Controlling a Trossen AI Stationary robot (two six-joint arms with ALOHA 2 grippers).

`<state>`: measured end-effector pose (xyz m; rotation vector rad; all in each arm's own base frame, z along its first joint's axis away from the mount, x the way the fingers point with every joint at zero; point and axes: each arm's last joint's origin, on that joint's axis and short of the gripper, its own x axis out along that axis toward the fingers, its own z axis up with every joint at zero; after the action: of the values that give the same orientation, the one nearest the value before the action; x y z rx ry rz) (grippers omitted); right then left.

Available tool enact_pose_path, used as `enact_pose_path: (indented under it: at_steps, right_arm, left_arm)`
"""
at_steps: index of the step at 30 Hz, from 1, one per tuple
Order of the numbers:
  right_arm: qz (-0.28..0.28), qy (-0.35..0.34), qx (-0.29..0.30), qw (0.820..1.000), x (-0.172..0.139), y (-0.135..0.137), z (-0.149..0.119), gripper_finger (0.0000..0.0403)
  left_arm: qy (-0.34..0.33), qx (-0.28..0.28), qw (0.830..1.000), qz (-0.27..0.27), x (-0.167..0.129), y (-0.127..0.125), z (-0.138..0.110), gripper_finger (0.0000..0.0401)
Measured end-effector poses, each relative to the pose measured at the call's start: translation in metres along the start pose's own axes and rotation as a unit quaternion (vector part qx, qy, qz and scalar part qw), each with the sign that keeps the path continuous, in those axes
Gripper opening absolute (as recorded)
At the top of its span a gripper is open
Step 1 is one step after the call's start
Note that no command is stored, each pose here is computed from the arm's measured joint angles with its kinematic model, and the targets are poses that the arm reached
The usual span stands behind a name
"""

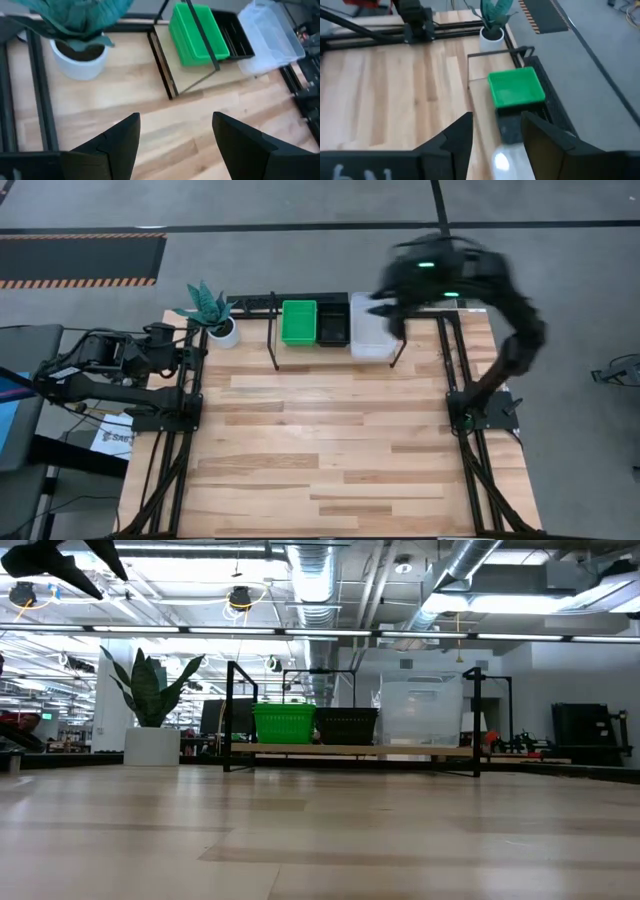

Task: Stack baskets on shelf by color
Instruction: Return to Home Position

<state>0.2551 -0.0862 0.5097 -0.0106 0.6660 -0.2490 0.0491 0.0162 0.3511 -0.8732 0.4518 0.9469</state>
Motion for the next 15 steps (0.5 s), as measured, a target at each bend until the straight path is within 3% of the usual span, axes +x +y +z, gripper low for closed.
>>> enact_pose_path:
  at_steps: [2,3,5,8,12,15]
  right_arm:
    - [0.0,-0.01,0.013,1.0,-0.037,0.003,-0.011,0.0186]
    - [-0.001,-0.021,0.009,1.0,-0.055,0.005,-0.017,0.0187]
    - [0.001,-0.037,0.001,0.999,-0.084,0.009,-0.032,0.0189]
    - [0.004,-0.06,0.034,0.998,-0.118,0.014,-0.059,0.0189]
    - [-0.014,-0.112,0.072,0.991,-0.145,0.019,-0.107,0.0186]
    - [-0.006,-0.193,0.1,0.976,-0.141,0.024,-0.141,0.0184]
  left_arm:
    - [-0.014,0.004,1.0,0.004,0.0,0.0,0.001,0.0236]
    - [-0.018,0.032,0.999,0.0,0.0,-0.001,0.001,0.0236]
    - [-0.028,0.107,0.993,-0.044,-0.001,-0.009,0.004,0.0236]
    - [-0.072,0.156,0.976,-0.132,-0.011,-0.017,0.011,0.0236]
    - [-0.126,0.174,0.961,-0.173,-0.028,0.002,0.015,0.0236]
    - [-0.147,0.159,0.957,-0.192,-0.033,0.029,0.008,0.0236]
